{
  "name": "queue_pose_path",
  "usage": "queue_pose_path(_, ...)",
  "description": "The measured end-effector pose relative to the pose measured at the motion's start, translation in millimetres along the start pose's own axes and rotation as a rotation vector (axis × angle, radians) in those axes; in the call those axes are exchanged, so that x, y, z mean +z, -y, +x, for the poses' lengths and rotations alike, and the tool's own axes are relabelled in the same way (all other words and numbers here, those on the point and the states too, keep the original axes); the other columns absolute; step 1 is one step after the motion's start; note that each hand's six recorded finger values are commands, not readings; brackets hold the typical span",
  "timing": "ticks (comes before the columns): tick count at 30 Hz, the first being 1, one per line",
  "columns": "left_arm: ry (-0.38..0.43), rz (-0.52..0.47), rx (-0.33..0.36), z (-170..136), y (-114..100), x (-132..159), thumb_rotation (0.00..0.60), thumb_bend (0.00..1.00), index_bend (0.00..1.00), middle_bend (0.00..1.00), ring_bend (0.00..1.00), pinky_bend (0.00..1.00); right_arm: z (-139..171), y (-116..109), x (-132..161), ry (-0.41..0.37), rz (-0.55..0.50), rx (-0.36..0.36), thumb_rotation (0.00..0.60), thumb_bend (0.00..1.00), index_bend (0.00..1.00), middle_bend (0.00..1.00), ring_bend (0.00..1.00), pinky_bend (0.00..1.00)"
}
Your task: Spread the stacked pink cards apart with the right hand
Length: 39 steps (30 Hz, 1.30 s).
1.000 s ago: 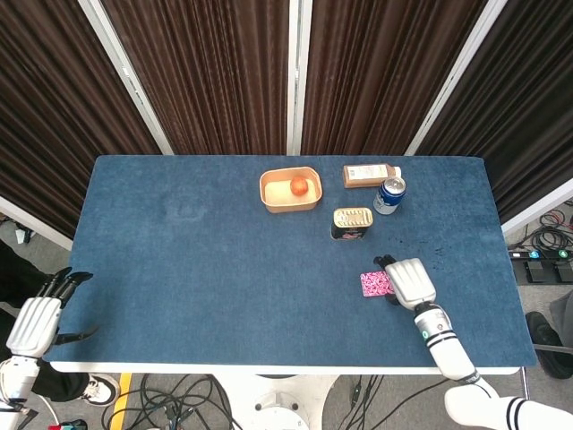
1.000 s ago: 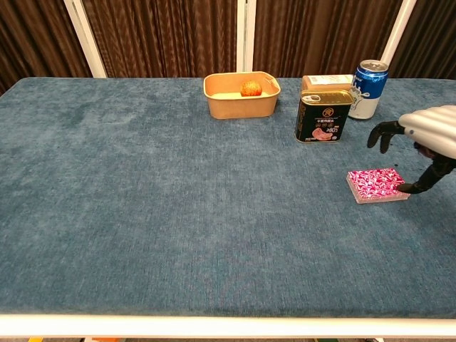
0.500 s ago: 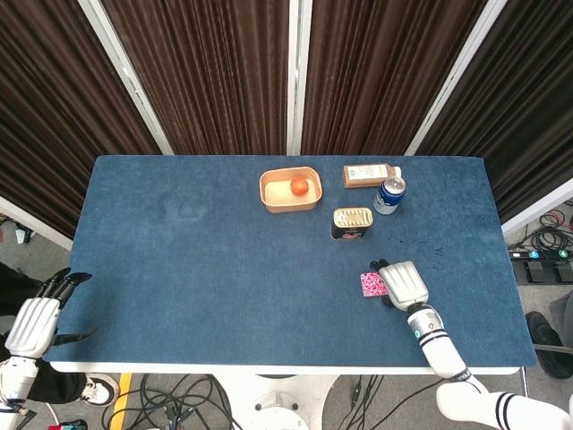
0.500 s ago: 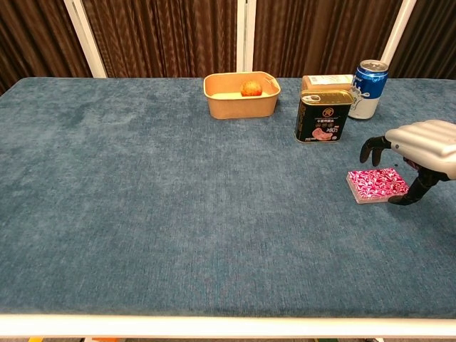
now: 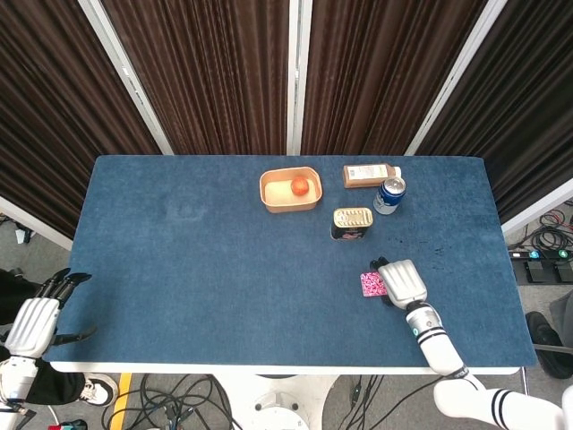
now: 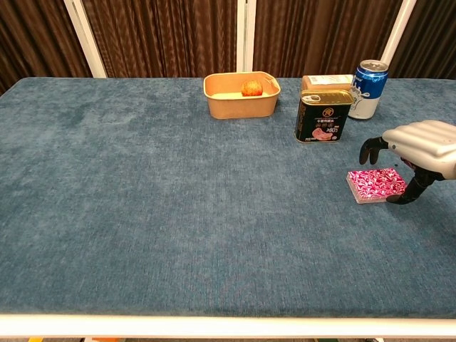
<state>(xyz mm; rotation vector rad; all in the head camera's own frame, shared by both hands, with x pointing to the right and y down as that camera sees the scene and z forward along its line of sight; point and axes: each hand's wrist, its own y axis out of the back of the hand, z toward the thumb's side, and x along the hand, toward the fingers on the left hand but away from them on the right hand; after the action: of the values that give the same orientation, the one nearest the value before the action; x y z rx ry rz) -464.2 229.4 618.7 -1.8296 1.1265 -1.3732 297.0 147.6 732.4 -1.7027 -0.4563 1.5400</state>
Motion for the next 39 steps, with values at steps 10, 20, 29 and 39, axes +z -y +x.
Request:
queue_pose_path(10,-0.001,-0.003,0.005,0.0,-0.8,-0.6,0.6,0.0,0.18,0.16,0.07,0.16,-1.8,5.7,4.4,-0.001,0.003,0.015,0.6,0.11,0.3,0.3,0.87,0.93)
queue_pose_path(20,-0.003,-0.007,0.004,-0.2,1.0,-1.6,0.6,0.0,0.18,0.16,0.07,0.16,-3.3,4.9,4.4,0.005,0.001,0.01,0.6,0.13,0.31,0.33,0.87,0.93)
queue_pose_path(29,0.009,-0.01,0.011,-0.5,-0.9,1.1,0.6,0.0,0.18,0.16,0.07,0.16,-4.0,6.1,5.5,0.005,0.008,0.016,0.6,0.17,0.34,0.35,0.87,0.93)
queue_pose_path(39,0.004,-0.014,0.007,-0.7,-0.7,-0.7,0.6,0.0,0.18,0.16,0.07,0.16,-4.5,3.8,6.9,0.009,0.01,0.007,0.6,0.17,0.38,0.35,0.87,0.93)
